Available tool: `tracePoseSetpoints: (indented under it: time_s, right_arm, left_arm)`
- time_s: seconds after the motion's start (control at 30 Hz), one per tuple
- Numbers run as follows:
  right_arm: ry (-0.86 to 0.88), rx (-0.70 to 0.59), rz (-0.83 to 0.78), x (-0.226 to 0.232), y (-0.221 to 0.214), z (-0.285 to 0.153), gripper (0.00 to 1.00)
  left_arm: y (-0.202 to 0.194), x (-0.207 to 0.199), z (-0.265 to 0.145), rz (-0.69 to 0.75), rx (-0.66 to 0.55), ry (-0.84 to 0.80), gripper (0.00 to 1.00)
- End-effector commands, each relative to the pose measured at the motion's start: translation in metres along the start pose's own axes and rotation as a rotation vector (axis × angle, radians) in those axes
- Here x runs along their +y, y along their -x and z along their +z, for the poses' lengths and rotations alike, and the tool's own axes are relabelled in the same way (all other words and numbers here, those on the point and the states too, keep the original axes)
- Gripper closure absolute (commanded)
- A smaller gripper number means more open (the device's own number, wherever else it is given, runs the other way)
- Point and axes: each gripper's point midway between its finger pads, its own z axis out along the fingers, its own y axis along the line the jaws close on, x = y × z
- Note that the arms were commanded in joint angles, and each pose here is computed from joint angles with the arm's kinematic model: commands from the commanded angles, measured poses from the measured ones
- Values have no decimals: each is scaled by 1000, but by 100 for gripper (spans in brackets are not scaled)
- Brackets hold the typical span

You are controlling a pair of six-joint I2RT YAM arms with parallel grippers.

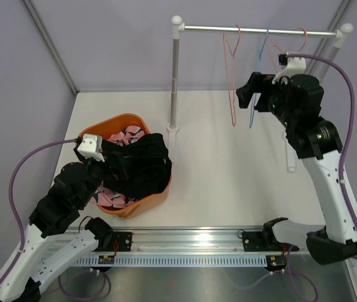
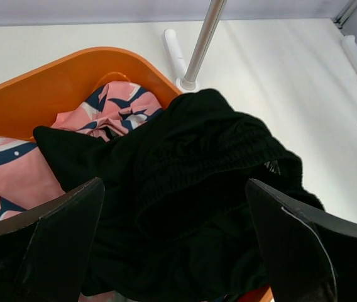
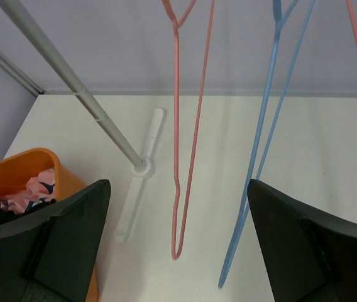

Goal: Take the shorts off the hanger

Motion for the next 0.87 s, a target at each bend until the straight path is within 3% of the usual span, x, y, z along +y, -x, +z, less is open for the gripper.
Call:
tracePoseSetpoints:
  time_s: [0.0, 0.47, 0.83]
  right_arm:
    - [40, -110, 63, 4, 12, -35, 1]
    - [74, -67, 161, -8, -73, -72, 1]
    - [93, -38, 146, -10, -98, -72, 1]
  left_arm:
    - [-6, 10, -3, 32, 8, 36, 1]
    - [-18, 18, -5, 42, -2, 52, 1]
    - [-21, 21, -4, 45, 6, 68, 1]
